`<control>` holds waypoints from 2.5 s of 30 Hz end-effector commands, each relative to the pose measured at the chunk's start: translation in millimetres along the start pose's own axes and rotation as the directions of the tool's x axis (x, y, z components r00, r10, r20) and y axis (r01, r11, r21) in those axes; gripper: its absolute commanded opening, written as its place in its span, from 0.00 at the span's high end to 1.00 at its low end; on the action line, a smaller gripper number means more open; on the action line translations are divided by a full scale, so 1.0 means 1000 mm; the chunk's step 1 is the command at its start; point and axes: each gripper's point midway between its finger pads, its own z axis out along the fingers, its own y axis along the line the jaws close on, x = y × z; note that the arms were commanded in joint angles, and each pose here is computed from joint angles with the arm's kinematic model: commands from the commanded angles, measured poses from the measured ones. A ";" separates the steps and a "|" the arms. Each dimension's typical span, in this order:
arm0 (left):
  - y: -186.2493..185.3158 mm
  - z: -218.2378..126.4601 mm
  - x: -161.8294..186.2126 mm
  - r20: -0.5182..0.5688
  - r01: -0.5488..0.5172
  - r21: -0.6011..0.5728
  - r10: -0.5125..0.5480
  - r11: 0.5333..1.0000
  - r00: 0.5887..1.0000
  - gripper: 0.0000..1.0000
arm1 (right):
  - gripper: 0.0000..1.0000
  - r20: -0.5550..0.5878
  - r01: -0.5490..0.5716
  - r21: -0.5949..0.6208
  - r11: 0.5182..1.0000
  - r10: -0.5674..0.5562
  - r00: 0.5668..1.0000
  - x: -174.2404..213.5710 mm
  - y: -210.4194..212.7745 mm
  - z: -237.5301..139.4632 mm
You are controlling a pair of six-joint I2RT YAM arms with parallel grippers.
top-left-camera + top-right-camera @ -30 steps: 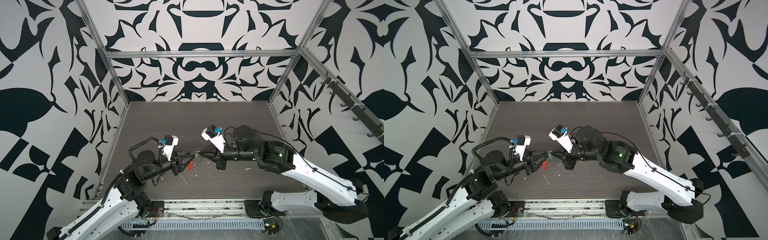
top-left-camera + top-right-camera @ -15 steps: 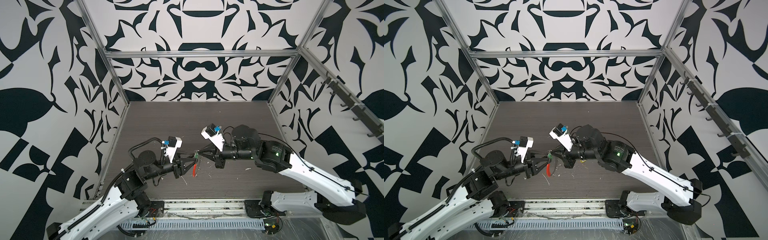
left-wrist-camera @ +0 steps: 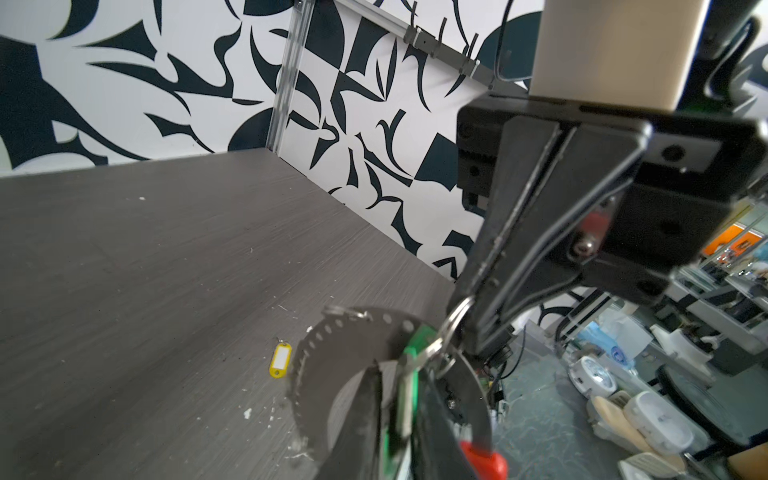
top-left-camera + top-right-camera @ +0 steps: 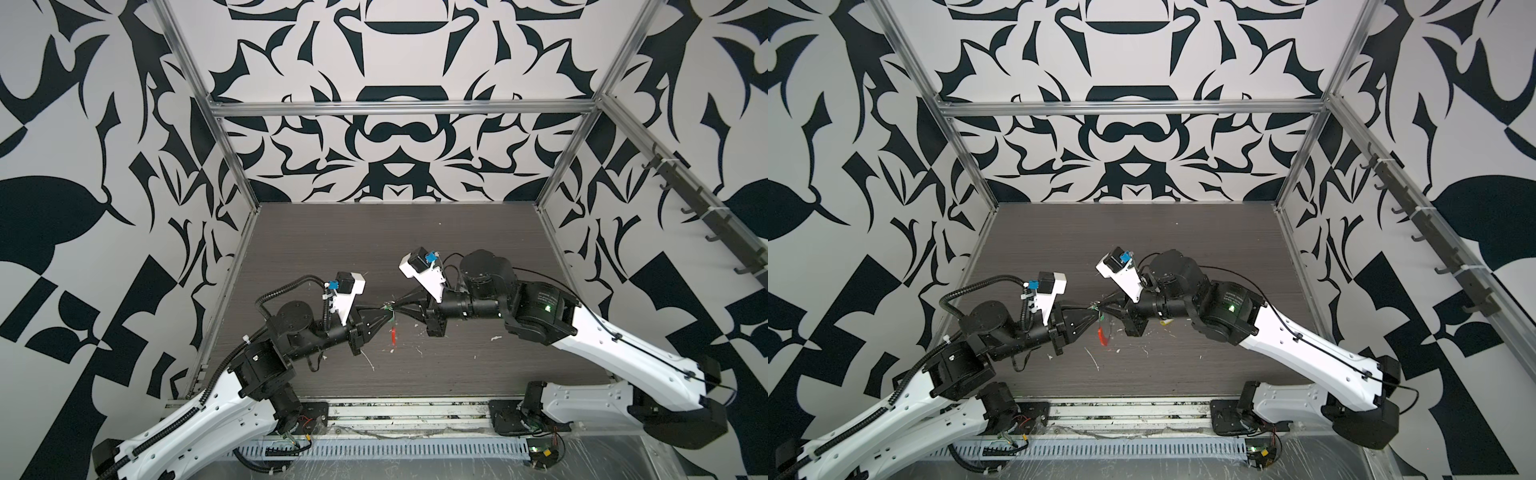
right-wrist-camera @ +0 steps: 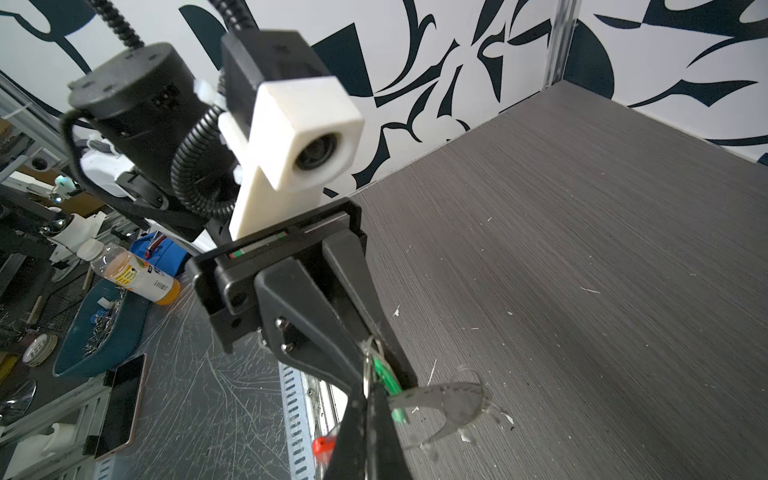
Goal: Remove the keys from the keyring
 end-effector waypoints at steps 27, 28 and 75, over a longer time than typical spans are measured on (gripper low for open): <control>0.002 0.004 0.017 -0.032 -0.068 -0.153 0.064 0.986 0.997 1.00 | 1.00 0.407 -0.183 0.015 0.983 0.161 0.899 -0.050 -0.030 -0.029; 0.002 0.005 0.017 -0.032 -0.074 -0.161 0.070 0.984 0.997 1.00 | 1.00 0.417 -0.190 0.011 0.982 0.168 0.893 -0.051 -0.031 -0.029; 0.189 0.009 0.161 0.023 0.550 -0.492 -0.621 0.675 0.783 1.00 | 1.00 0.337 -0.390 0.343 0.854 0.275 0.900 0.084 -0.120 -0.010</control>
